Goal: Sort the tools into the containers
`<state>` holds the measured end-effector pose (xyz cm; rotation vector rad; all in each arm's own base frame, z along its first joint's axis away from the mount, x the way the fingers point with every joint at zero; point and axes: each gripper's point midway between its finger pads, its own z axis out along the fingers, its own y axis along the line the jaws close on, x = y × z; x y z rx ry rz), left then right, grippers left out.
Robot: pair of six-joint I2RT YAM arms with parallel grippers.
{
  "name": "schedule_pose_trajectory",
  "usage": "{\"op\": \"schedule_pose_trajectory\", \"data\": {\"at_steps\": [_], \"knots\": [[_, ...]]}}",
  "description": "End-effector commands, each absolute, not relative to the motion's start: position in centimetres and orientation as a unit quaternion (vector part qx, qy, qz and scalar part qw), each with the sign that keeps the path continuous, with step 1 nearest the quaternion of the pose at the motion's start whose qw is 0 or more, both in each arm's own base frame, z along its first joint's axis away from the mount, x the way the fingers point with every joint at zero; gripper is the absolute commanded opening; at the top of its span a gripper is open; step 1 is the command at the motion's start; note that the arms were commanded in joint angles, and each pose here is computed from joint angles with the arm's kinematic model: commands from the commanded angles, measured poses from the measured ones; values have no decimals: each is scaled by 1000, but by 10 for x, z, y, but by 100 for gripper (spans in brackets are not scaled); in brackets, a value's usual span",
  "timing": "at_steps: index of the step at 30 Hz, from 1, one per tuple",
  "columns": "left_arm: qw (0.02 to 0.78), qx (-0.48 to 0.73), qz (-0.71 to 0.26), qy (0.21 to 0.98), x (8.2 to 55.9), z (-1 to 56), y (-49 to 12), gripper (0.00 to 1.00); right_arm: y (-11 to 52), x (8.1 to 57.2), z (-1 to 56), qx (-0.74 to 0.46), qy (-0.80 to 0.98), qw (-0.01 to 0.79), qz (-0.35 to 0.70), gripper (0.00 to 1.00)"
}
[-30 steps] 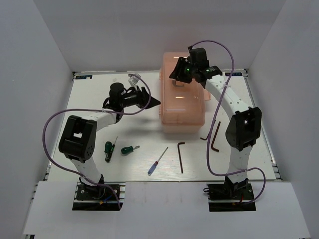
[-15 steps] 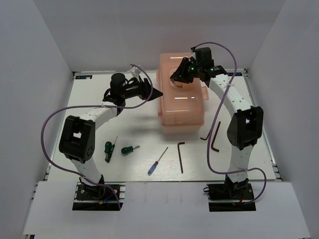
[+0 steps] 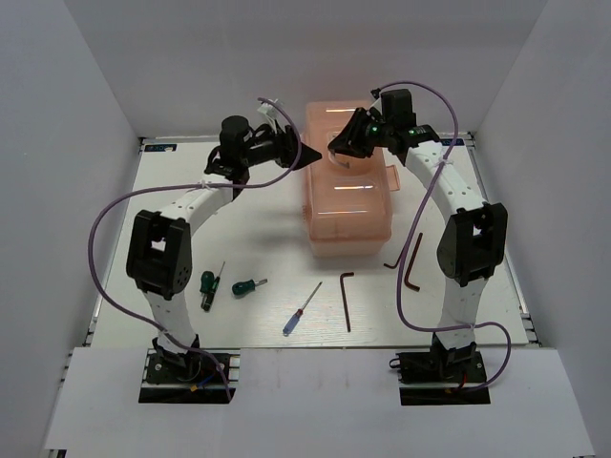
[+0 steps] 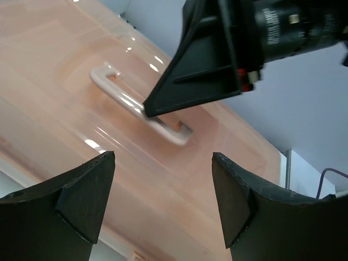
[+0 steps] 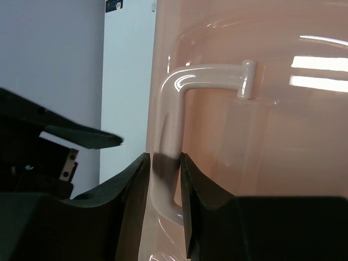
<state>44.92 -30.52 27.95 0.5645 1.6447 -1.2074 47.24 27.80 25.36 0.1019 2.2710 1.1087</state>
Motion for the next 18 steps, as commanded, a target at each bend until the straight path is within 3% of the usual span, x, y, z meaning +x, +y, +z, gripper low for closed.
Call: {"op": "schedule_pose_trajectory", "data": {"at_steps": [1,18], "knots": [[473,231,-496,691,457,270,-322,82,293,463,280,13,833,302,462,35],[396,221,-502,737,480,239,-371,79,289,466,283,21,828,300,473,38]]}}
